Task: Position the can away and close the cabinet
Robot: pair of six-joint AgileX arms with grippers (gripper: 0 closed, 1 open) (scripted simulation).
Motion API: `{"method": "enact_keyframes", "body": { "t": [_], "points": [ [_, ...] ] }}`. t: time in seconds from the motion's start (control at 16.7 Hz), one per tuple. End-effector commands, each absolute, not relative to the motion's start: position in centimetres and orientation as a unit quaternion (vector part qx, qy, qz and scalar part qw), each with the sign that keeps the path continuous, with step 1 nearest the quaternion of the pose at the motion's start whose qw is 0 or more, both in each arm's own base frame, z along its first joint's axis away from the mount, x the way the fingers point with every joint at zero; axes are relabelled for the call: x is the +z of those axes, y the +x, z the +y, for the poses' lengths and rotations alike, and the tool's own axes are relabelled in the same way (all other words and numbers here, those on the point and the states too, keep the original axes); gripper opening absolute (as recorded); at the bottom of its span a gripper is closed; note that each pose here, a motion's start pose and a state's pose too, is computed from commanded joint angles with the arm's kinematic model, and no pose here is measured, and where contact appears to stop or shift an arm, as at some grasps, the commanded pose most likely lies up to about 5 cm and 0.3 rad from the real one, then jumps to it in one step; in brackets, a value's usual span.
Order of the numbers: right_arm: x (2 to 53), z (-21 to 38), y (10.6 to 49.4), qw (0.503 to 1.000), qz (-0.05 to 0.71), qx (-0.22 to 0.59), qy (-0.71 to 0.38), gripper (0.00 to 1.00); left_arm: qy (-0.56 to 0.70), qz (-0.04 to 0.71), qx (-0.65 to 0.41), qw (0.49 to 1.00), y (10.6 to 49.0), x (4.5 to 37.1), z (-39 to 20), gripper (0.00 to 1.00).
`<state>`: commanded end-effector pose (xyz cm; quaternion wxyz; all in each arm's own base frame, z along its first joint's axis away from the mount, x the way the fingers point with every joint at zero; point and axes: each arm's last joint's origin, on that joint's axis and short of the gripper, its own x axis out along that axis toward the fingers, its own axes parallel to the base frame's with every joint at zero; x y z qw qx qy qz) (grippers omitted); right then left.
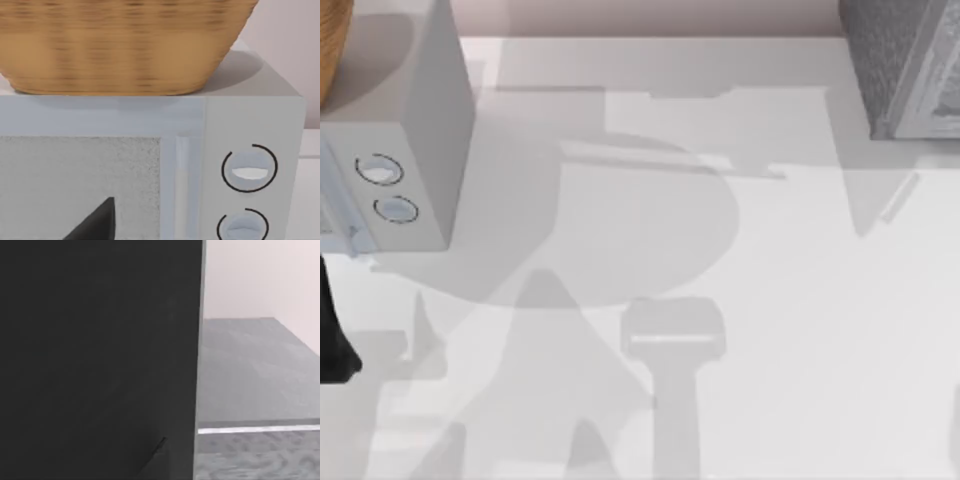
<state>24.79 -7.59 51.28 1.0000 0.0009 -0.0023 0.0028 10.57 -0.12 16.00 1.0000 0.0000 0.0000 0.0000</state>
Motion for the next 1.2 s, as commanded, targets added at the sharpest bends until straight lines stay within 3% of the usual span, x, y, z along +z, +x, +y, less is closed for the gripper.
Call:
{"method": "enact_keyframes", "body": {
  "t": [0.84,1.2],
  "points": [
    [51.1,7.9,24.0,1.0,0.002,0.003,-0.005,1.0,0.0,0.0,0.0,1.0,10.6,16.0,-0.1,1.0],
    [50.9,9.8,22.7,1.0,0.003,0.002,0.001,1.0,0.0,0.0,0.0,1.0,10.6,16.0,-0.1,1.0]
  ]
}}
